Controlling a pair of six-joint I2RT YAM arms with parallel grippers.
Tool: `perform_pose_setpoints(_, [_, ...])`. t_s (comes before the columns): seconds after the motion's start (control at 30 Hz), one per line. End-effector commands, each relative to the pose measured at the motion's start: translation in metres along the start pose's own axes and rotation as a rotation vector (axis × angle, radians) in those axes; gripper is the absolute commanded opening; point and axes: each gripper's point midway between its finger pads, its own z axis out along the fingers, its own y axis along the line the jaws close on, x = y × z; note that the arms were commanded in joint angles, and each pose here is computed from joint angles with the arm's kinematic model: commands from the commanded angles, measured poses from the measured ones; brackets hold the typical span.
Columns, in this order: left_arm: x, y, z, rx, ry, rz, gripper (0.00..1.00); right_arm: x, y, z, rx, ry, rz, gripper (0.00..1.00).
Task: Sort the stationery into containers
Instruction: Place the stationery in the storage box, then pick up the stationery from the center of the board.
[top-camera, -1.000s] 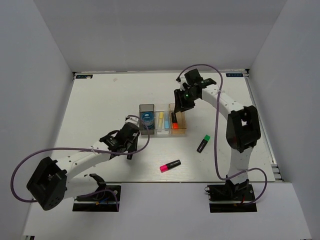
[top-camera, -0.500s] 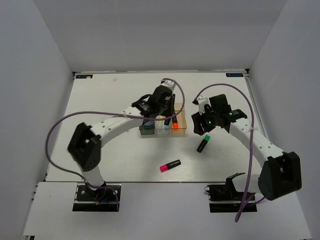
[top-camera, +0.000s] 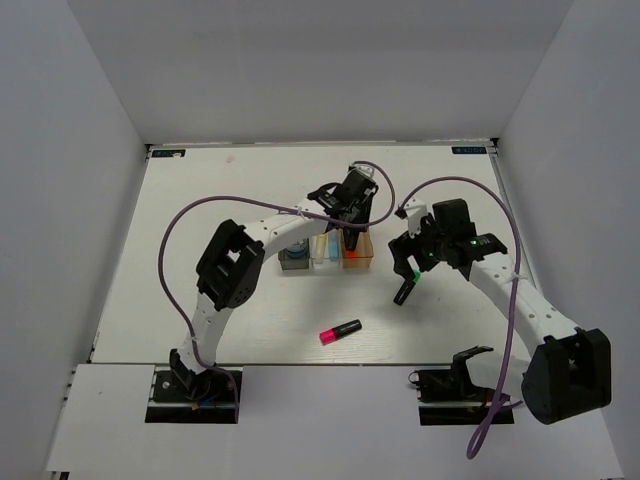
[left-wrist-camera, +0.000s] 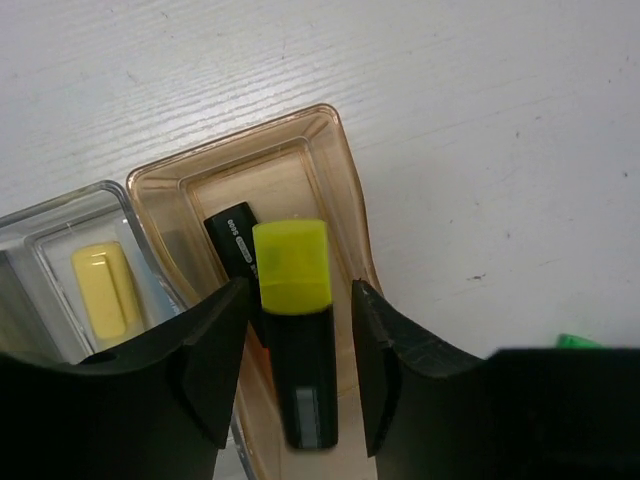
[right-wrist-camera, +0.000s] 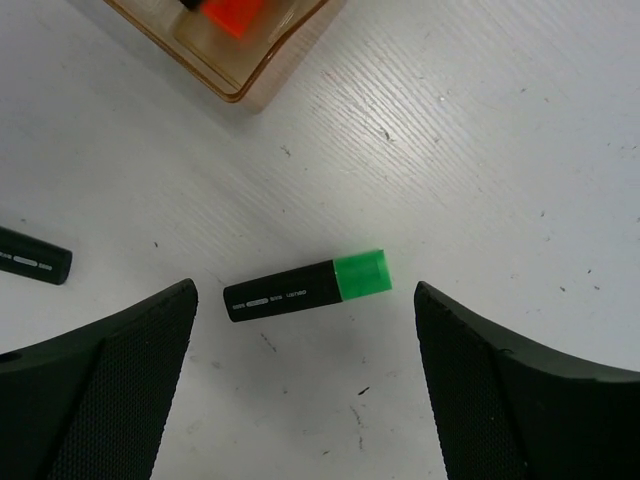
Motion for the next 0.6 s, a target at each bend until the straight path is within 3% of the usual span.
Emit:
perform_pose_setpoints(0.0, [-0.024, -0.008, -0.012, 0.021, -0.052, -0.034, 0.59, -0.005, -0.011, 0.000, 0.027, -0.037, -0.071, 0.90])
perform_pose_setpoints(0.07, [-0.032, -0.013, -0.013, 0.043, -0.075, -0.034, 0.77, -0.005, -0.009, 0.001, 0.017, -0.058, -0.097, 0.90])
perform_pose_setpoints(0.2, [-0.044, -0.019, -0.024, 0.064, -0.085, -0.028, 0.84, -0.001, 0.000, 0.002, -0.047, -0.099, -0.237, 0.86])
perform_pose_setpoints(0.23, [-0.052, -0.021, -0.035, 0.077, -0.106, -0.029, 0.84, -0.006, 0.017, -0.001, -0.131, -0.154, -0.288, 0.84])
perform_pose_setpoints(0.3, [-0.051, -0.022, -0.043, 0.084, -0.107, -0.022, 0.67, 0.009, 0.032, 0.003, -0.222, -0.218, -0.549, 0.74])
perform_pose_setpoints(0.33, [-0.061, -0.025, -0.066, 0.106, -0.150, -0.010, 0.57, 0.024, 0.042, 0.006, -0.273, -0.257, -0.709, 0.74])
perform_pose_setpoints(0.37, [-0.060, -0.025, -0.073, 0.106, -0.155, 0.000, 0.28, 0.034, 0.048, 0.004, -0.312, -0.242, -0.778, 0.73])
perform_pose_setpoints(0.43, [-0.052, -0.022, -0.107, 0.111, -0.162, 0.044, 0.00, 0.042, 0.049, 0.007, -0.400, -0.232, -1.022, 0.67])
perform_pose_setpoints(0.47, [-0.033, -0.019, -0.110, 0.100, -0.132, 0.076, 0.00, 0.046, 0.054, -0.002, -0.491, -0.182, -1.002, 0.67])
perform_pose_setpoints(0.5, [-0.035, -0.019, -0.133, 0.123, -0.155, 0.107, 0.00, 0.048, 0.053, 0.002, -0.544, -0.190, -1.134, 0.64])
perform_pose_setpoints(0.53, [-0.027, -0.018, -0.142, 0.132, -0.151, 0.152, 0.00, 0.041, 0.050, 0.001, -0.571, -0.183, -1.166, 0.64])
perform_pose_setpoints(0.57, [-0.001, -0.014, -0.163, 0.152, -0.133, 0.210, 0.03, 0.047, 0.054, -0.011, -0.639, -0.148, -1.152, 0.64])
